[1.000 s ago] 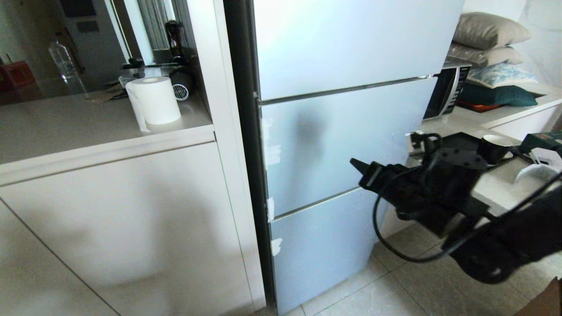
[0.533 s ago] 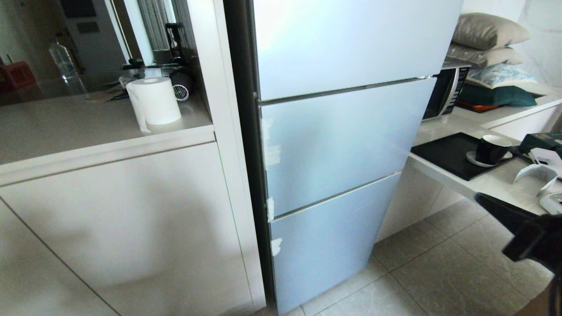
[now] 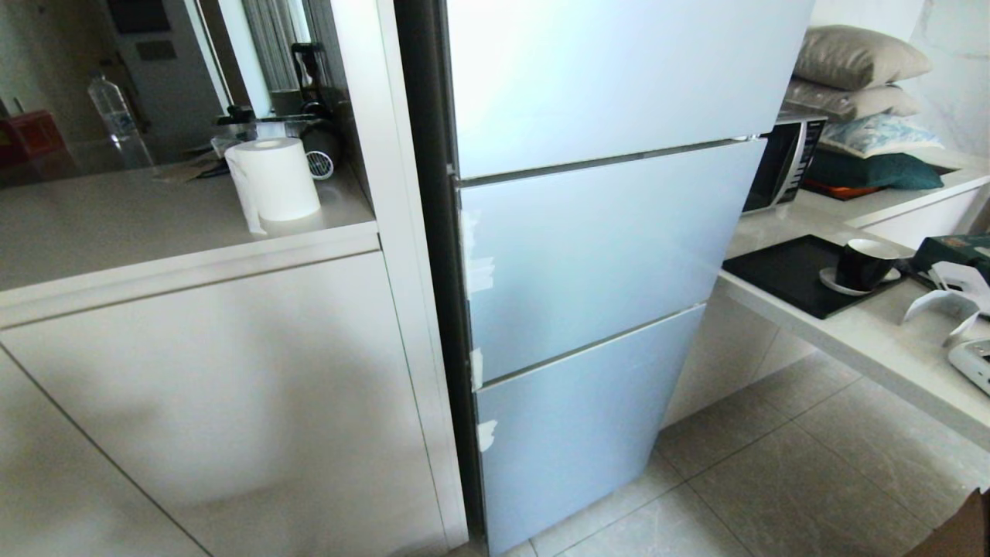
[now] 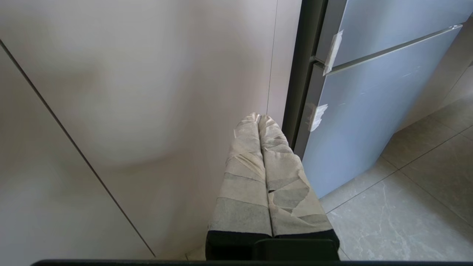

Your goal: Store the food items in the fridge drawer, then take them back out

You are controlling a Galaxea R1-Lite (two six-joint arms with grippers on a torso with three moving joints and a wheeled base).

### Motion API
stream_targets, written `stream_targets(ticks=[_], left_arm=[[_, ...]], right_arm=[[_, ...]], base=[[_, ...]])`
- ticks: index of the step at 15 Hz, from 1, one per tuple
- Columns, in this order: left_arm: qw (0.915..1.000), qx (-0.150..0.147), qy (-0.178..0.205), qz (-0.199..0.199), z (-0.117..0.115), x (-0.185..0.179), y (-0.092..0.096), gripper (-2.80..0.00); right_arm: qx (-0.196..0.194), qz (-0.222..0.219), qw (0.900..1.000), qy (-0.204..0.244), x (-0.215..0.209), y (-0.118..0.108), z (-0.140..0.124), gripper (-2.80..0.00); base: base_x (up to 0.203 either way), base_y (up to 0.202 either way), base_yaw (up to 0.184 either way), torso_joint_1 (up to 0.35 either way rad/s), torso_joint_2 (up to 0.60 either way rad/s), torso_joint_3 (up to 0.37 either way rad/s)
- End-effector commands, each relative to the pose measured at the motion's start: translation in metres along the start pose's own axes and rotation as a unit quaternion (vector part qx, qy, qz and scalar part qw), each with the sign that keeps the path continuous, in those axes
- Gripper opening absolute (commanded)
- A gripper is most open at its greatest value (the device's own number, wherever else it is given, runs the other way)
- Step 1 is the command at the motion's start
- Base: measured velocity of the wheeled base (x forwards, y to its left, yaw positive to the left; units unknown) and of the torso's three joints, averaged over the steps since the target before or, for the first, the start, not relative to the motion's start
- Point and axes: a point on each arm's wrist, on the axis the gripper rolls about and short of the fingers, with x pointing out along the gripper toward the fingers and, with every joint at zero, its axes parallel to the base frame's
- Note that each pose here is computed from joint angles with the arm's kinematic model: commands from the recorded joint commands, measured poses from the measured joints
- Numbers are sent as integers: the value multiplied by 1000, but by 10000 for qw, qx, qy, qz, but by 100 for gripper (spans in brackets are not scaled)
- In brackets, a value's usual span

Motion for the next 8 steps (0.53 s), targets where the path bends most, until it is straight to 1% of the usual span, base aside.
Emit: stream_targets(ticks=[1, 2, 3, 5, 7, 8], left_arm=[[10000, 6, -2, 5, 0, 0, 0, -280], [10000, 0, -2, 5, 0, 0, 0, -280], [10000, 6, -2, 5, 0, 0, 0, -280], [10000, 5, -2, 5, 0, 0, 0, -280], [10000, 6, -2, 5, 0, 0, 0, -280], [10000, -2, -2, 5, 0, 0, 0, -280]], right_arm=[[-91, -31, 9976, -680, -16, 2, -15, -280], [-66, -57, 9986, -529, -14, 2, -19, -280], [-80, -107, 9985, -522, -14, 1, -19, -280], [-220, -170, 9985, -475, -14, 1, -20, -280], [-434, -294, 9984, -195, -14, 1, -25, -280], [-485, -291, 9983, -144, -14, 1, -26, -280]], base=[[0, 0, 0, 0, 0, 0], [0, 0, 0, 0, 0, 0], [0, 0, 0, 0, 0, 0], [0, 0, 0, 0, 0, 0], [0, 0, 0, 0, 0, 0], [0, 0, 0, 0, 0, 0]])
